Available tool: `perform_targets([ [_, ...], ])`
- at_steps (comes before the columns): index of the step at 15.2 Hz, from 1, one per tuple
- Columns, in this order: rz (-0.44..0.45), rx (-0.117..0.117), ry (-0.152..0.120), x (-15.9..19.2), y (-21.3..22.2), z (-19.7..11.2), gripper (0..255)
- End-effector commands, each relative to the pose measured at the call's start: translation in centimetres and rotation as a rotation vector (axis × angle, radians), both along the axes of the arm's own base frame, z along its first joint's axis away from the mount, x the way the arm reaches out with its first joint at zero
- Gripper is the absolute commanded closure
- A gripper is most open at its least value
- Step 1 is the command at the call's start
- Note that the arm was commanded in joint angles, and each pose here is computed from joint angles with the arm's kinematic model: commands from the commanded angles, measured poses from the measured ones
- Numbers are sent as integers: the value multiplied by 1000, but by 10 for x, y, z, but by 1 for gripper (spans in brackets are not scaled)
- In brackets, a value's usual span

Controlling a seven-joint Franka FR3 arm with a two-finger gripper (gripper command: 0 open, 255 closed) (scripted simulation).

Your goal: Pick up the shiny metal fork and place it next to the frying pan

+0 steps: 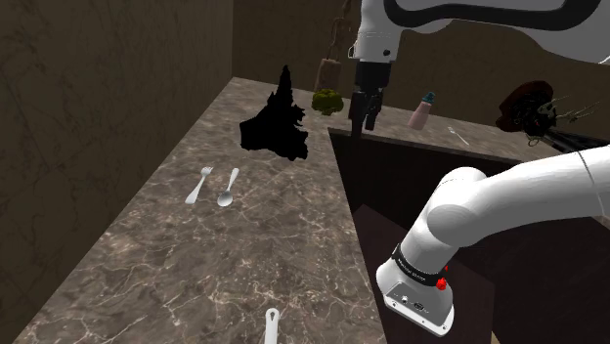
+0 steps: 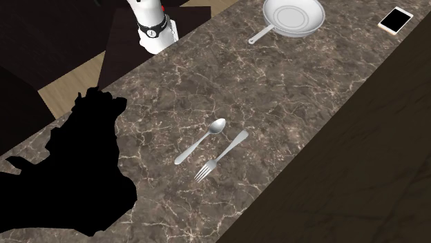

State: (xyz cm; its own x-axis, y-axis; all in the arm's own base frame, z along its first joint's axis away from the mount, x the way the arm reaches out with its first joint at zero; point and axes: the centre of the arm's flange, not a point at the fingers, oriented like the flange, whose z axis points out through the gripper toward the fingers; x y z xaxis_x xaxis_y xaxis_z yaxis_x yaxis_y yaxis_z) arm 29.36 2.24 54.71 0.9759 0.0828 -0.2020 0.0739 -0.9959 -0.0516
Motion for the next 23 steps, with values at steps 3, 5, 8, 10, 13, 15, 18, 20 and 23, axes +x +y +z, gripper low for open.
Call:
perform_targets([
  [3, -50, -3, -2, 10, 20, -11, 0],
  [5, -100, -7, -5, 22, 40, -22, 0],
  [8, -175, -12, -8, 41, 68, -39, 0],
  [10, -226, -15, -11, 55, 86, -50, 0],
  [13, -301, -20, -14, 77, 111, -67, 0],
  [15, -351, -24, -16, 93, 127, -79, 0],
  [18, -426, -29, -20, 119, 149, -95, 0],
  [20, -476, -32, -22, 137, 163, -107, 0],
  [23, -551, -38, -26, 165, 181, -124, 0],
])
